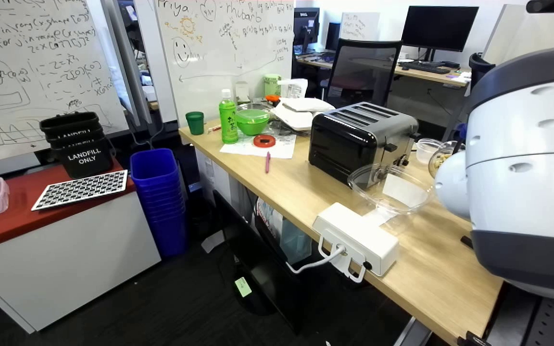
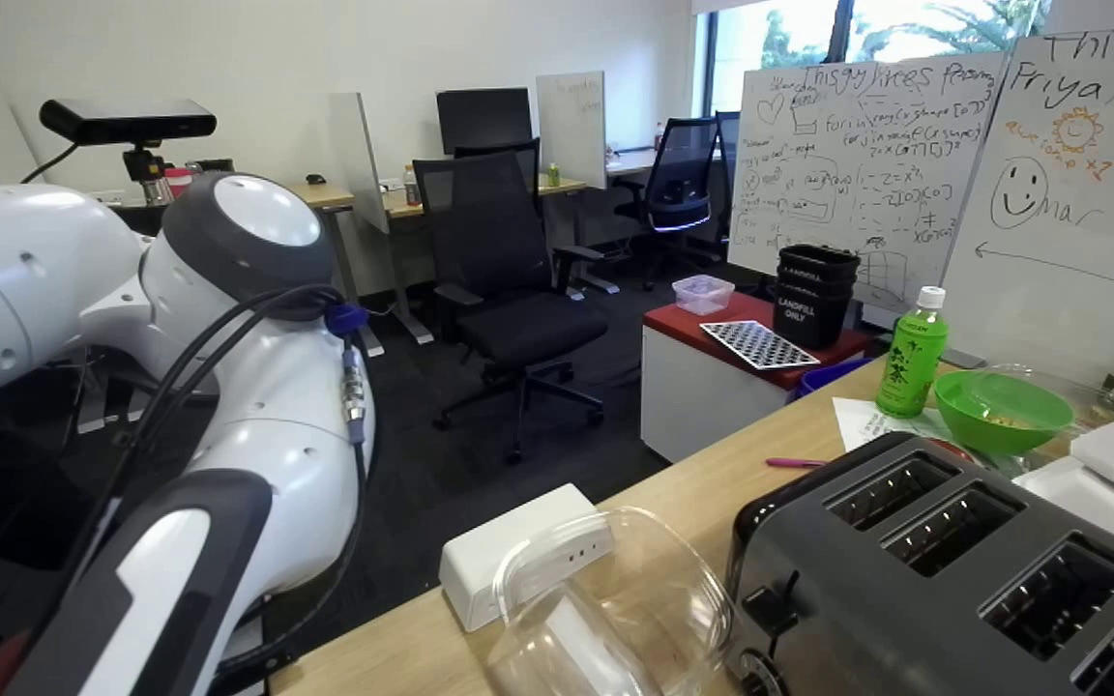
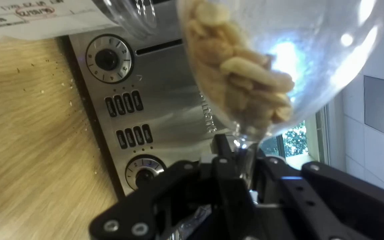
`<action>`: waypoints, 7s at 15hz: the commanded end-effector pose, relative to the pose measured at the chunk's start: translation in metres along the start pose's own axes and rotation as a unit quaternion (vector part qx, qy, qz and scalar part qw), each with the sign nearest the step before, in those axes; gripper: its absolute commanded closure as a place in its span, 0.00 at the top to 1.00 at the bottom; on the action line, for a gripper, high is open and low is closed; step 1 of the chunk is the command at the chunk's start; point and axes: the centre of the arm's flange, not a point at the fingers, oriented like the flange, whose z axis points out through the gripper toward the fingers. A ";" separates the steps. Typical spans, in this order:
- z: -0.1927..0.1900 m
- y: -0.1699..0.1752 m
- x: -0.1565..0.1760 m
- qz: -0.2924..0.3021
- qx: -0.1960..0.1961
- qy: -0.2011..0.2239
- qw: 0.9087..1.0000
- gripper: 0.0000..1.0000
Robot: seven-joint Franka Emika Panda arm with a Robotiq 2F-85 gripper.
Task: Pour the contents in the wine glass into the clear bowl
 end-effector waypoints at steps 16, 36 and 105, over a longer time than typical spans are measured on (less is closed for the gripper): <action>0.001 -0.009 0.004 -0.001 0.009 0.004 1.000 0.04; -0.002 -0.076 -0.002 0.002 0.058 -0.051 0.997 0.04; 0.059 -0.089 -0.043 -0.039 0.053 -0.054 0.996 0.04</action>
